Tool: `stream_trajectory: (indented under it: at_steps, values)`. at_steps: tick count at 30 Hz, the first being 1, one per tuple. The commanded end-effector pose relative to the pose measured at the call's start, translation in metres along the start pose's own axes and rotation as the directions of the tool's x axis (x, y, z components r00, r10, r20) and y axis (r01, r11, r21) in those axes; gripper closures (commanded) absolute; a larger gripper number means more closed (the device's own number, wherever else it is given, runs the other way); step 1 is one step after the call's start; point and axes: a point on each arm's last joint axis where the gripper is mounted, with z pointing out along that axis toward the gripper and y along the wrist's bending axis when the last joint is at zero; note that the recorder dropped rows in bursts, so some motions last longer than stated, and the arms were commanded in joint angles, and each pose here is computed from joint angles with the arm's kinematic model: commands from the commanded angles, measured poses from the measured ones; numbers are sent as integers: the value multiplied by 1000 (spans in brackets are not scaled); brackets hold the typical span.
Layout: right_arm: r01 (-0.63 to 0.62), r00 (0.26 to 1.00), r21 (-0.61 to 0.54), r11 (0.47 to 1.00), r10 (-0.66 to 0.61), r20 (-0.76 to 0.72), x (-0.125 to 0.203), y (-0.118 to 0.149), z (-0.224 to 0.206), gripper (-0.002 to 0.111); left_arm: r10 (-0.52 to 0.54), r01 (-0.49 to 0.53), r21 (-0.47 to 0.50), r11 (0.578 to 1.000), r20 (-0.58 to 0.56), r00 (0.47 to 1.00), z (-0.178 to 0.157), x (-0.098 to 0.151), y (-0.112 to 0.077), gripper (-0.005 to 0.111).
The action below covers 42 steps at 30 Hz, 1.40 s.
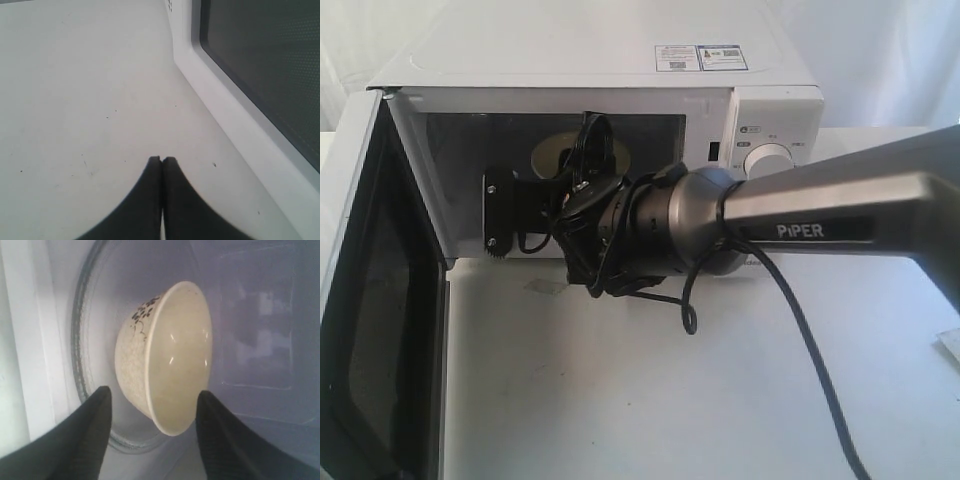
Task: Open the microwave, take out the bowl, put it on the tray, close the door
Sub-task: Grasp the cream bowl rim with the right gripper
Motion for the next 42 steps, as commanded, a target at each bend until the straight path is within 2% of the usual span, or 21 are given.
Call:
stream_trajectory:
  at_steps: [1, 8, 13, 20, 31, 42]
  values:
    - [-30, 999, -18, 999, 31, 38, -2, -2, 1, 59, -11, 11, 4, 1000, 3, 1000, 0, 1, 0, 107]
    - [-24, 999, -42, 999, 26, 35, -2, 7, 8, 59, -11, 11, 4, 1000, 3, 1000, 0, 1, 0, 107]
    - [-2, 999, 1, 1000, 2, -35, 2, 14, 21, 59, -11, 11, 4, 1000, 3, 1000, 0, 1, 0, 107]
    - [46, 999, 32, 998, -45, -25, -2, 13, 28, 59, -11, 11, 4, 1000, 3, 1000, 0, 1, 0, 107]
    - [35, 999, 44, 998, -33, -41, -4, 18, 50, 59, -11, 11, 4, 1000, 3, 1000, 0, 1, 0, 107]
    - [-36, 998, 30, 999, 37, -40, 9, 12, 61, 59, -11, 11, 4, 1000, 3, 1000, 0, 1, 0, 107]
